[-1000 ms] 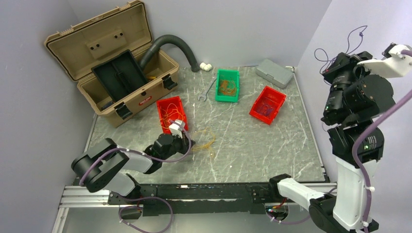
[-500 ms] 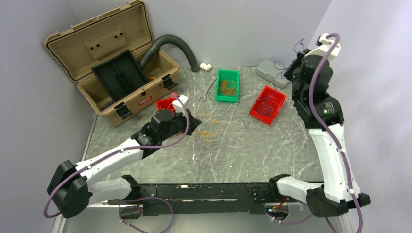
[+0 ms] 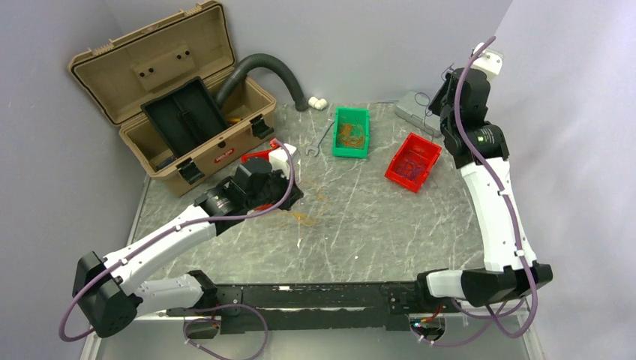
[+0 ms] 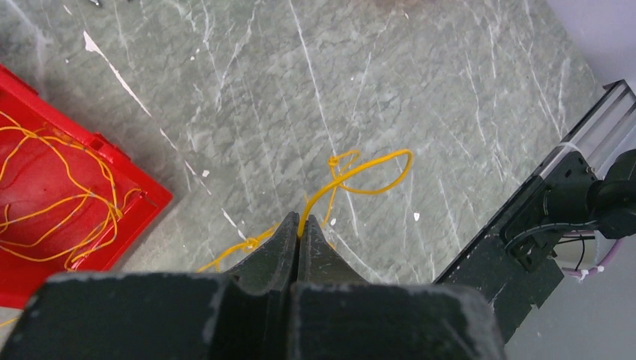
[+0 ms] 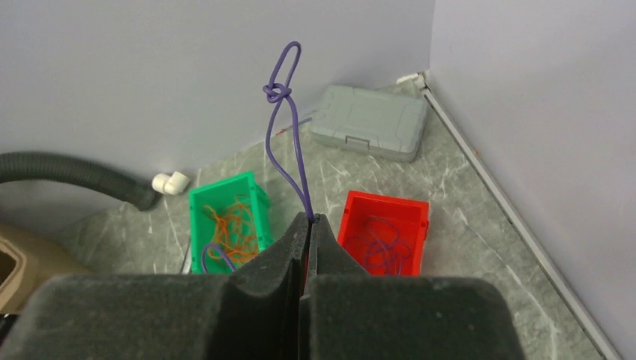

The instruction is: Untangle the cables

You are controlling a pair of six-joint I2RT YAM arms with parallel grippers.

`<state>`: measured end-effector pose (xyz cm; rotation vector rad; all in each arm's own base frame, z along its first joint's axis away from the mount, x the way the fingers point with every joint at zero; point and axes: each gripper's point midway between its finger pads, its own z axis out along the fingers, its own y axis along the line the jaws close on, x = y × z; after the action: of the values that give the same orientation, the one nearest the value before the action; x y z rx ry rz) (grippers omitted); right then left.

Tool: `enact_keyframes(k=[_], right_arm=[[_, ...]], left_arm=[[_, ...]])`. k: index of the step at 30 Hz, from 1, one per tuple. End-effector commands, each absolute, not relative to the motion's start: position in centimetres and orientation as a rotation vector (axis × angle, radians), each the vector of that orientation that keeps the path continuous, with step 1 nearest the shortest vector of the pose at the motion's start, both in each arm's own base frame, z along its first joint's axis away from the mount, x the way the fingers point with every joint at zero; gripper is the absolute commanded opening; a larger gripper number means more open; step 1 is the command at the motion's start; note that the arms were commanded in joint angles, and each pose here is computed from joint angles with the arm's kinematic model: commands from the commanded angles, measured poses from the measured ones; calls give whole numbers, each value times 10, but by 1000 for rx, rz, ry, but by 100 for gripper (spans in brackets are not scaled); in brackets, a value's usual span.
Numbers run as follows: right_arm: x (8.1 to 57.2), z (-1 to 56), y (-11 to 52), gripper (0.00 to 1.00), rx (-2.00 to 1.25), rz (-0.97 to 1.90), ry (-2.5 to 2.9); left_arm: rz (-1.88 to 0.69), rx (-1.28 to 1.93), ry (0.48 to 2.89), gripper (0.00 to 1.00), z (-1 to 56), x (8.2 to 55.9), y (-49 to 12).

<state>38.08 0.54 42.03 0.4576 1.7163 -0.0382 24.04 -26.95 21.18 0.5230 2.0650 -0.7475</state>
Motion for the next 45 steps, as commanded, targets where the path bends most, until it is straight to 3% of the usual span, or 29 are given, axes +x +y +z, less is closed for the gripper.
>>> enact_keyframes(k=[1,25,38,45], right_arm=[[388,419,-3,0,490,10,1704],[402,319,-45,0,659,15,1843],[416,419,-50,0,608,33,1695],[427,417,-63,0,625,-6,1692]], left_arm=[[-752,521,2014,0,242,237,-264],[-786,507,1973,0,265,232,-261],[-771,513,1962,0,268,232,-258],[-756,518,1967,0,266,232,-257]])
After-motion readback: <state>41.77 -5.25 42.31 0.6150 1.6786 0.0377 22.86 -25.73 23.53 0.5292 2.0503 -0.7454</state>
